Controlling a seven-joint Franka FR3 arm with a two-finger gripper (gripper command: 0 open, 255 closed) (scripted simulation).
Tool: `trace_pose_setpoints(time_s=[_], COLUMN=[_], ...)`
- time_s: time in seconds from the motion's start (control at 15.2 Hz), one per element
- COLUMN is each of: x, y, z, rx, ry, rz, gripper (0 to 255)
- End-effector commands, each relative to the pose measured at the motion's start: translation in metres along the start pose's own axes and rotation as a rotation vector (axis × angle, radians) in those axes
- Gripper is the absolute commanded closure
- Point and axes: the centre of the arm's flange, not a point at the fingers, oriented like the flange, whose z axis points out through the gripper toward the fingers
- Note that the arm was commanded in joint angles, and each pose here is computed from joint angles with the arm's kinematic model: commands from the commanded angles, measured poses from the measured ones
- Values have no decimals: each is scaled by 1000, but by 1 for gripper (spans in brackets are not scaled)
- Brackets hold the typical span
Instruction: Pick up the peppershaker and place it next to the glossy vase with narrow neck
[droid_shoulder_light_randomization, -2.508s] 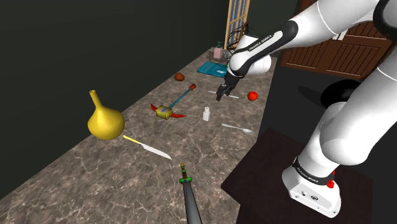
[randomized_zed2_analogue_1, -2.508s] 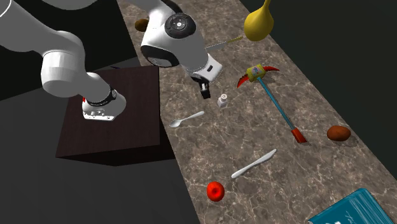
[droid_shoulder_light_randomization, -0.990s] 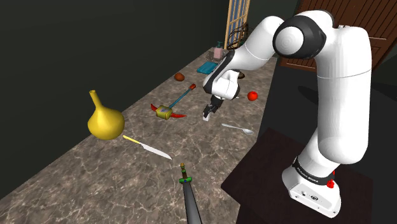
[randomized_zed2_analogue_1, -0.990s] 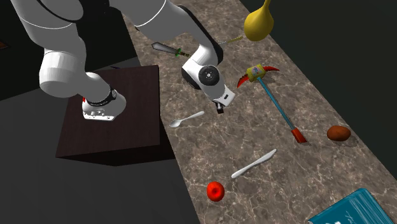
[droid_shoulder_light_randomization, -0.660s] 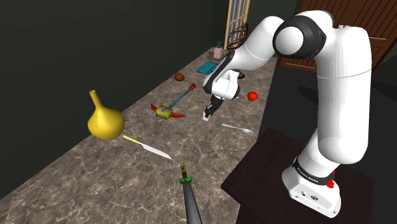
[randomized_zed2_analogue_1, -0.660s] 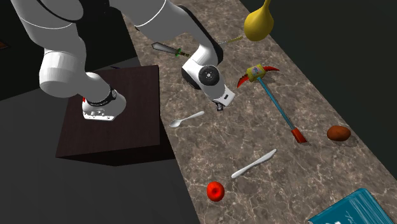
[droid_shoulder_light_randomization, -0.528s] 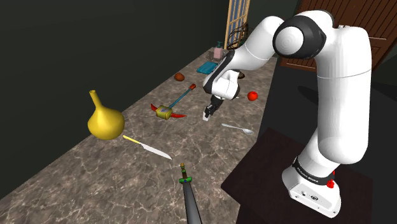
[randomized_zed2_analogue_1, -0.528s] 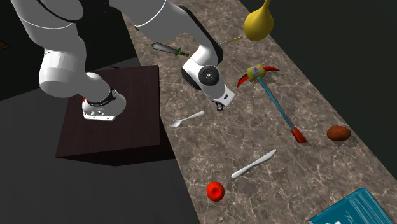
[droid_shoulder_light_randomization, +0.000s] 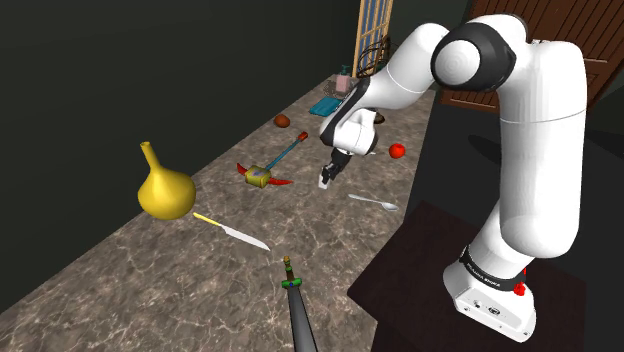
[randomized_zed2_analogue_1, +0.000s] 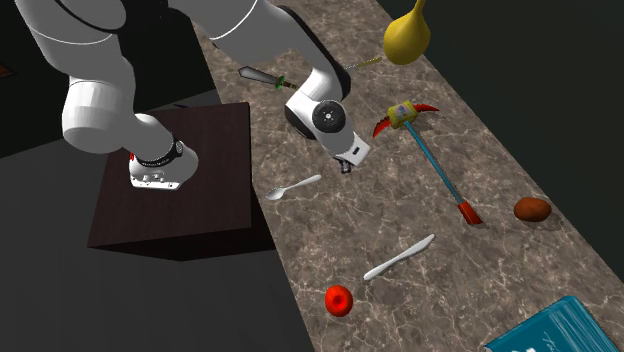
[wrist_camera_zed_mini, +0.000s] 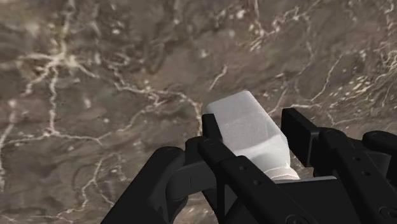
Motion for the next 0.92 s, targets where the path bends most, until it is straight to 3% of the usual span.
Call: trace_pose_setpoints(time_s=[0.0, 0.86], x=[2, 20], y=[-2, -14], z=[-9, -74], rx=[0, 0], ry=[0, 0], rz=[0, 0], gripper=[255, 255])
